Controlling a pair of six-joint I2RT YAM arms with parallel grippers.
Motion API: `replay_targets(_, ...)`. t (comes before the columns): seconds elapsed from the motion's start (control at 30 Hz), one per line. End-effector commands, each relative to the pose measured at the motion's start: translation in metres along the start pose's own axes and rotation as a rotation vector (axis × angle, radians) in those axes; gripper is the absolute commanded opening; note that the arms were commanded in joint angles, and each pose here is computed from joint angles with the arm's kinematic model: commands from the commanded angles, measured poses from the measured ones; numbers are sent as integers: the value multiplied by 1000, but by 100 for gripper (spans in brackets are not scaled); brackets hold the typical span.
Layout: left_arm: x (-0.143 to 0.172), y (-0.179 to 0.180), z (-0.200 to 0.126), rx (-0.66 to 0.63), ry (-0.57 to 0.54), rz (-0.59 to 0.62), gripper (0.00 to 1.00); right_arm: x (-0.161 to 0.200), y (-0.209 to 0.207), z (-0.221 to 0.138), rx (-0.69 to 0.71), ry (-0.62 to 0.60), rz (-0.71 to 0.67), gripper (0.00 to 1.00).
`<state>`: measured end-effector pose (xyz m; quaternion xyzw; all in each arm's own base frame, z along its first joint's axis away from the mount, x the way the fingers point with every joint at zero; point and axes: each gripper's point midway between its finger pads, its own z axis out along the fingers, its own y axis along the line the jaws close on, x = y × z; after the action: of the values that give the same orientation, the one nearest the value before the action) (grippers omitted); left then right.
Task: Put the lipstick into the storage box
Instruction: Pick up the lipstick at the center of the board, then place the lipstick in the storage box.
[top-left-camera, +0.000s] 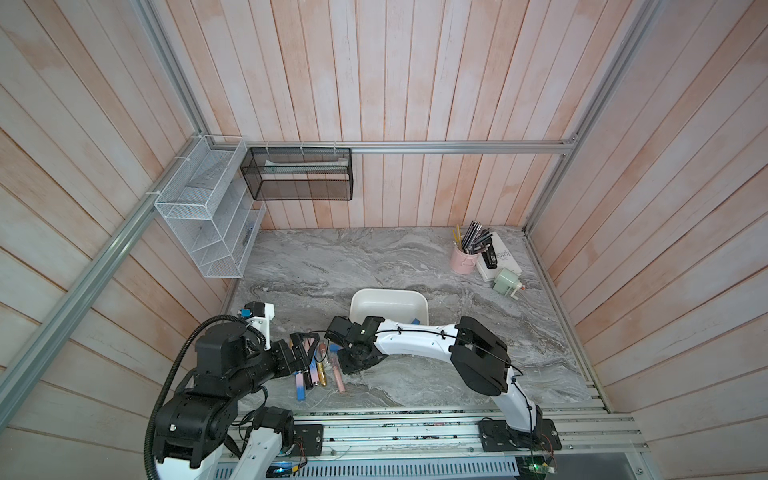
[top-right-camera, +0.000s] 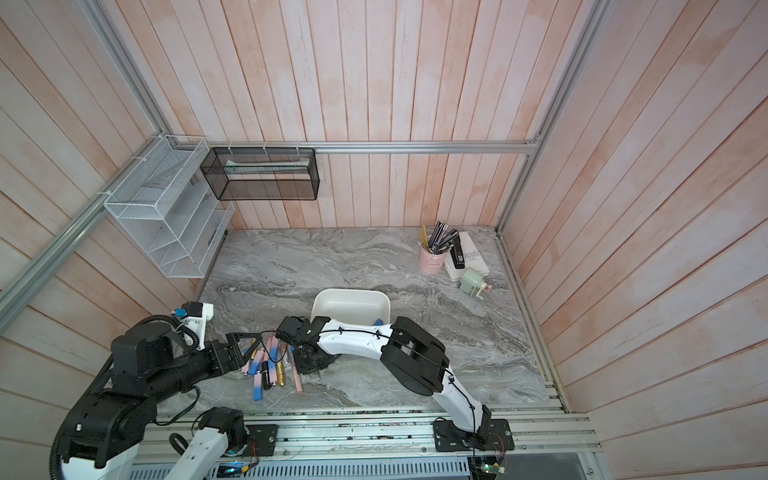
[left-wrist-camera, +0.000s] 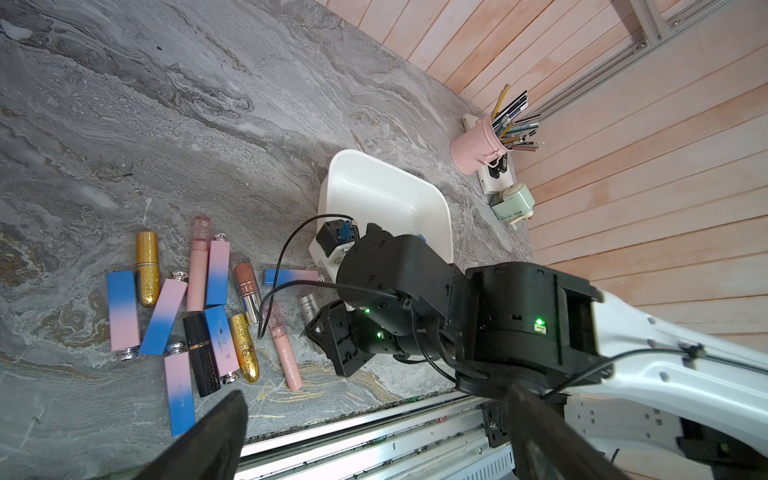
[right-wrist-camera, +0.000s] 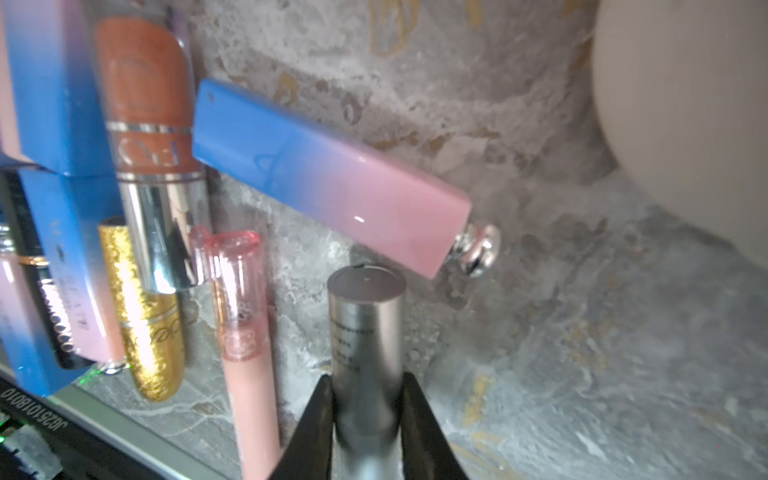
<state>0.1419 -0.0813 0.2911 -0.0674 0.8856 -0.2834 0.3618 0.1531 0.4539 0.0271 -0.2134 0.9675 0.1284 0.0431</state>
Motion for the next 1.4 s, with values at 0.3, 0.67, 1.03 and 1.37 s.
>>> replay_targets(0.3, -1, 3, 0, -16, -10, 11, 98, -3, 7, -39, 43, -24, -20, 20)
replay_targets(0.67, -5, 8, -5, -59, -30, 11, 98, -38, -17, -121, 41, -169, 27, 19)
replay_targets(1.03, 7, -18, 23, 159, 72, -65, 97, -74, -146, -142, 89, -237, 184, 20)
replay_targets(1.37, 33, 1, 53, 120, 212, -167, 97, -85, -207, -99, 78, -184, 225, 20)
